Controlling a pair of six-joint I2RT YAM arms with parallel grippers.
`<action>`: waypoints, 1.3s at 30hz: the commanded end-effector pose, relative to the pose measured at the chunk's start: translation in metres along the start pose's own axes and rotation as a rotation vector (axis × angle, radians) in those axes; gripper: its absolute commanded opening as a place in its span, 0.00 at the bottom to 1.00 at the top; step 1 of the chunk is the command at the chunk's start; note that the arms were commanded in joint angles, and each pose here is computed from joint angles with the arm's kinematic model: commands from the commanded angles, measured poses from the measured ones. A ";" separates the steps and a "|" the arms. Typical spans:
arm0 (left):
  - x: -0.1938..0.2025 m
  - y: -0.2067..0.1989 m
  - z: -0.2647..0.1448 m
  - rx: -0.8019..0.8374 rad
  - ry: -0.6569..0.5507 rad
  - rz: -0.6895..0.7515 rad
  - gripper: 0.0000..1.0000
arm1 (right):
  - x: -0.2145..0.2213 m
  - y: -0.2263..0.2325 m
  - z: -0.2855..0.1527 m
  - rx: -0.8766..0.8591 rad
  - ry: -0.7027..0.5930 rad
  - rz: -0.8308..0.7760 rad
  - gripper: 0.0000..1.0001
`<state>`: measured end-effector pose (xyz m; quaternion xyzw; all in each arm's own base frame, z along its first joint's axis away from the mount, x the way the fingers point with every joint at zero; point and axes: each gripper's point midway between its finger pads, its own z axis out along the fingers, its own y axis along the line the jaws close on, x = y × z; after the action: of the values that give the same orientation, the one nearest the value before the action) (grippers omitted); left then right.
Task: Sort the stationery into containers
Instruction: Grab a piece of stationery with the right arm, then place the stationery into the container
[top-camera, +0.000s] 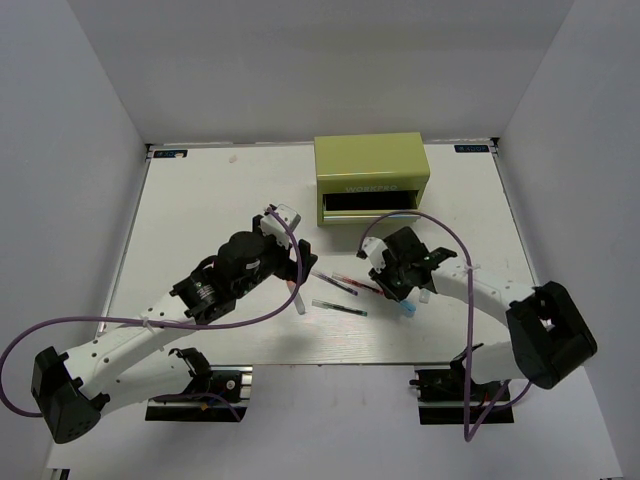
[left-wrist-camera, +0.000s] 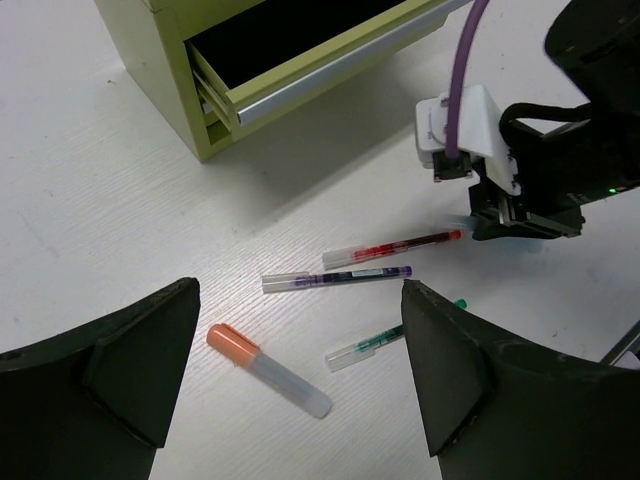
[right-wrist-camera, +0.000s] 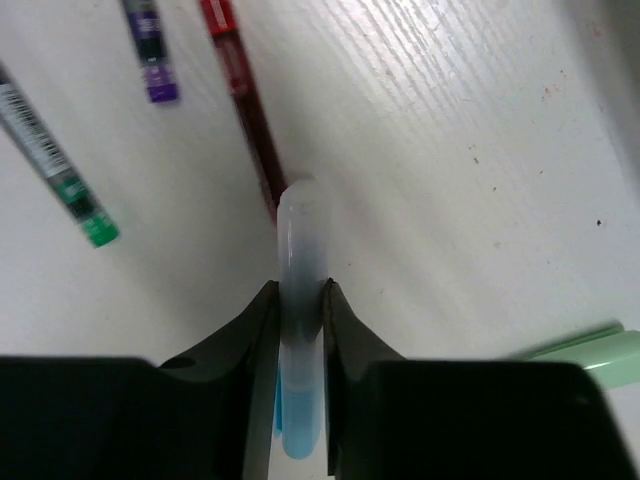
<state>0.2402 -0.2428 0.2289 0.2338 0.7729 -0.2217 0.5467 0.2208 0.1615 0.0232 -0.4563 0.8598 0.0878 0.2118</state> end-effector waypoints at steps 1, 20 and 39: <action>-0.003 0.001 -0.001 -0.007 -0.021 -0.008 0.91 | -0.008 0.013 -0.017 -0.064 -0.047 -0.050 0.16; 0.014 0.006 0.011 -0.042 0.030 0.012 0.91 | -0.177 -0.032 -0.141 0.178 -0.533 -0.569 0.09; 0.035 0.007 0.024 -0.053 0.102 0.027 0.91 | -0.249 -0.109 -0.099 0.456 -0.419 -0.891 0.03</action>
<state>0.2510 -0.2479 0.1849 0.2434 0.8055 -0.1832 0.5082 0.3831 0.2457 0.1990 -0.6972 0.5461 -0.0726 0.4586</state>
